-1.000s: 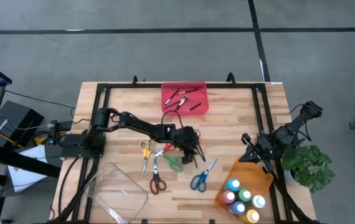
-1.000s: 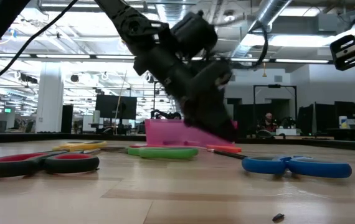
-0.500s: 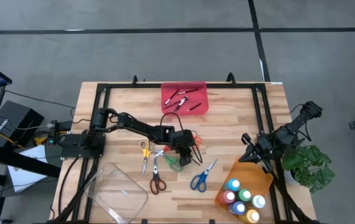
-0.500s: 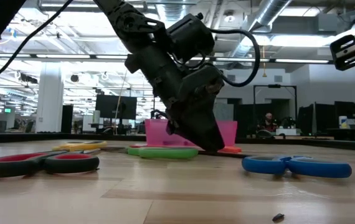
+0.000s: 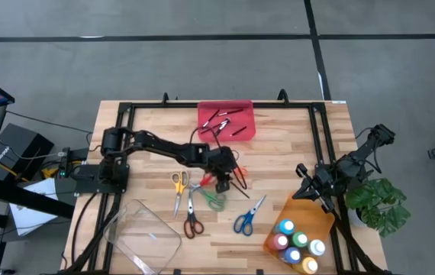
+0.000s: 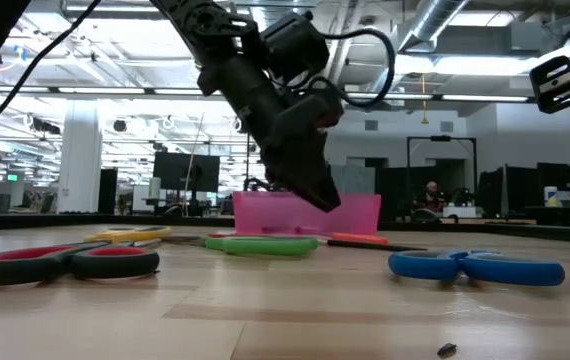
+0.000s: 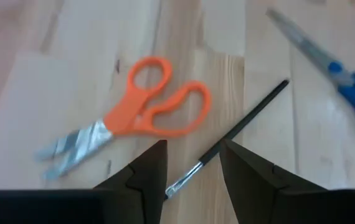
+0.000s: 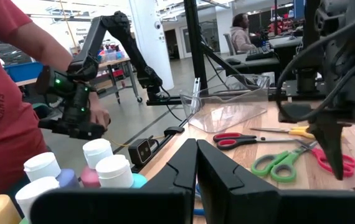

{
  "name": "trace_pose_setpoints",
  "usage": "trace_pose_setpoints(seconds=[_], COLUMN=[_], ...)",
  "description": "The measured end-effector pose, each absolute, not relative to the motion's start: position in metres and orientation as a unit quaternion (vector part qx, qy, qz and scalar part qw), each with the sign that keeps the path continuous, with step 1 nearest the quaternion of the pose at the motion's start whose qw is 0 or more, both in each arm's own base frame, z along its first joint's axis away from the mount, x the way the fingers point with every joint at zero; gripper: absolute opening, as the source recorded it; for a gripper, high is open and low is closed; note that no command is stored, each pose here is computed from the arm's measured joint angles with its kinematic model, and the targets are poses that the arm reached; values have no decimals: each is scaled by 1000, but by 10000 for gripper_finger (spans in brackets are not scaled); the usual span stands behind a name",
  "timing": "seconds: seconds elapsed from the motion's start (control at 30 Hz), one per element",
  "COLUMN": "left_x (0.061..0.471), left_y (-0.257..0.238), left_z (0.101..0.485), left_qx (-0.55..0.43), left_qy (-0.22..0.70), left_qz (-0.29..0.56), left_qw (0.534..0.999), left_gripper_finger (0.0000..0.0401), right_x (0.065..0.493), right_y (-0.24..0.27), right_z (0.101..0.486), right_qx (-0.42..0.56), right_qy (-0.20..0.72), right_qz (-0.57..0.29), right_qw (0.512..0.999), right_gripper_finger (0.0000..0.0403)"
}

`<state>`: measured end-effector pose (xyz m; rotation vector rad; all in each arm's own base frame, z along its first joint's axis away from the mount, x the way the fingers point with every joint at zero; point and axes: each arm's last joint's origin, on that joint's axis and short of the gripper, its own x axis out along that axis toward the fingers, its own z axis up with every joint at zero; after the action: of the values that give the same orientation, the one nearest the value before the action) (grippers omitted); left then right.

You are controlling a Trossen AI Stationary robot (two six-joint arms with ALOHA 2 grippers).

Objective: Pick & Place Paint Supplies
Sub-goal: Put the silver brush into the red bin

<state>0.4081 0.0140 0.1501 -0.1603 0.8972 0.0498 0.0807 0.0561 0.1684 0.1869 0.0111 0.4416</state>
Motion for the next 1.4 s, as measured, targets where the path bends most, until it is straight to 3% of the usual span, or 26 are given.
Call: trace_pose_setpoints(seconds=[0.33,0.67,1.17,1.4], left_x=[409,407,399,394], left_y=[28,27,24,23], left_z=[140,108,108,106], left_qx=[-32,-57,-48,-39], left_qy=[442,466,498,522], left_qz=[7,-24,-33,-29], left_qw=[896,883,865,852], left_gripper_finger=[145,145,144,79], right_x=[81,81,81,81], right_y=[56,56,56,56], right_z=[168,168,168,168], right_qx=[93,93,93,93], right_qy=[6,6,6,6], right_qz=[219,219,219,219], right_qw=[971,971,971,971], right_gripper_finger=[8,8,9,9])
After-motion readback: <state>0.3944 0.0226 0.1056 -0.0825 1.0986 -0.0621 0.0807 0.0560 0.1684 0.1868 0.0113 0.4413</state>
